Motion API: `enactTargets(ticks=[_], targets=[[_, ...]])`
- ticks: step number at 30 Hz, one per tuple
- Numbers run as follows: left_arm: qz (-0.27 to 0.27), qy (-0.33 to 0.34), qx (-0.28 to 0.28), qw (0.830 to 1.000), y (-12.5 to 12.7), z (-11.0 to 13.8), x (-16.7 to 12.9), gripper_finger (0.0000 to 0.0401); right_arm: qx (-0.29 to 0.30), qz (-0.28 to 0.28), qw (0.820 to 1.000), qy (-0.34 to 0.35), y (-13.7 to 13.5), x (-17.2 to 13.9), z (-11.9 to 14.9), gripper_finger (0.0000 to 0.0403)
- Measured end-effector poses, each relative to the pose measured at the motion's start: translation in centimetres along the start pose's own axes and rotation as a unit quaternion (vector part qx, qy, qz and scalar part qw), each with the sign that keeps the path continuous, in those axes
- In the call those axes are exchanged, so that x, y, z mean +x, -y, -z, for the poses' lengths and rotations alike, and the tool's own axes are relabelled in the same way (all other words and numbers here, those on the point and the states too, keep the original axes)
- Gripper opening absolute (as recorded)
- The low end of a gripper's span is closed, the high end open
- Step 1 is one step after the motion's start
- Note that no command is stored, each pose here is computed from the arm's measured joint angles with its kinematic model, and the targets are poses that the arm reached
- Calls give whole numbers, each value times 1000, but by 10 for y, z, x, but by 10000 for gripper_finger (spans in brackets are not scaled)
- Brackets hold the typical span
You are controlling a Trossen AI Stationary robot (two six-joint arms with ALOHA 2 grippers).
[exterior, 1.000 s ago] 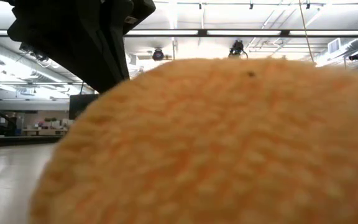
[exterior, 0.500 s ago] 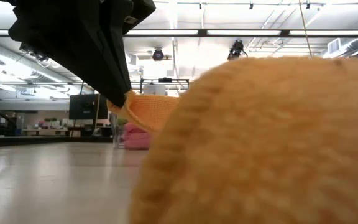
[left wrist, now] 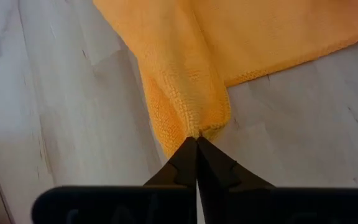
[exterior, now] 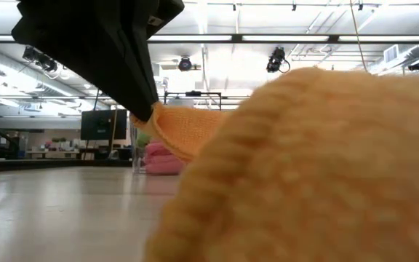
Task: Fold microfiber towels
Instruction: Fold the orange microfiber cloth
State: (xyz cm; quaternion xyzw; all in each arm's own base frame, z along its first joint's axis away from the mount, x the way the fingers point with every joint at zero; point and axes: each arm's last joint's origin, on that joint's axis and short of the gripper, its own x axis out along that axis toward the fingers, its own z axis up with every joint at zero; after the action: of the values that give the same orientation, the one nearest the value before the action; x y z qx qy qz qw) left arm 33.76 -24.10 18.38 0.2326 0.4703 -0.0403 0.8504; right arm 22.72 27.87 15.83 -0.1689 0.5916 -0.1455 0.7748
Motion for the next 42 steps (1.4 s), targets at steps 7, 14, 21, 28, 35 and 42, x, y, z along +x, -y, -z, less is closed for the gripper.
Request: enactTargets(ticks=[7, 14, 21, 28, 35, 42], targets=[[1, 5, -2, 1000, -1, -1, -2, 14, -14, -12, 1000, 5, 2, -7, -10, 5], [7, 28, -5, 1000, -4, -8, -22, 13, -17, -15, 1000, 3, 8, -25, -21, 2], [44, 91, -17, 995, -8, -35, -79, 6, -5, -74, 997, 23, 15, -84, -39, 3], [45, 145, 9, 988, -14, -61, -134, 13, 8, -116, 991, 71, 35, -148, -47, 5], [35, 170, 3, 985, -27, -73, -176, 11, -4, -178, 980, 89, 52, -184, -49, 7], [82, 225, 14, 971, -35, -83, -215, 6, -5, -274, 956, 108, 68, -217, -50, 7]])
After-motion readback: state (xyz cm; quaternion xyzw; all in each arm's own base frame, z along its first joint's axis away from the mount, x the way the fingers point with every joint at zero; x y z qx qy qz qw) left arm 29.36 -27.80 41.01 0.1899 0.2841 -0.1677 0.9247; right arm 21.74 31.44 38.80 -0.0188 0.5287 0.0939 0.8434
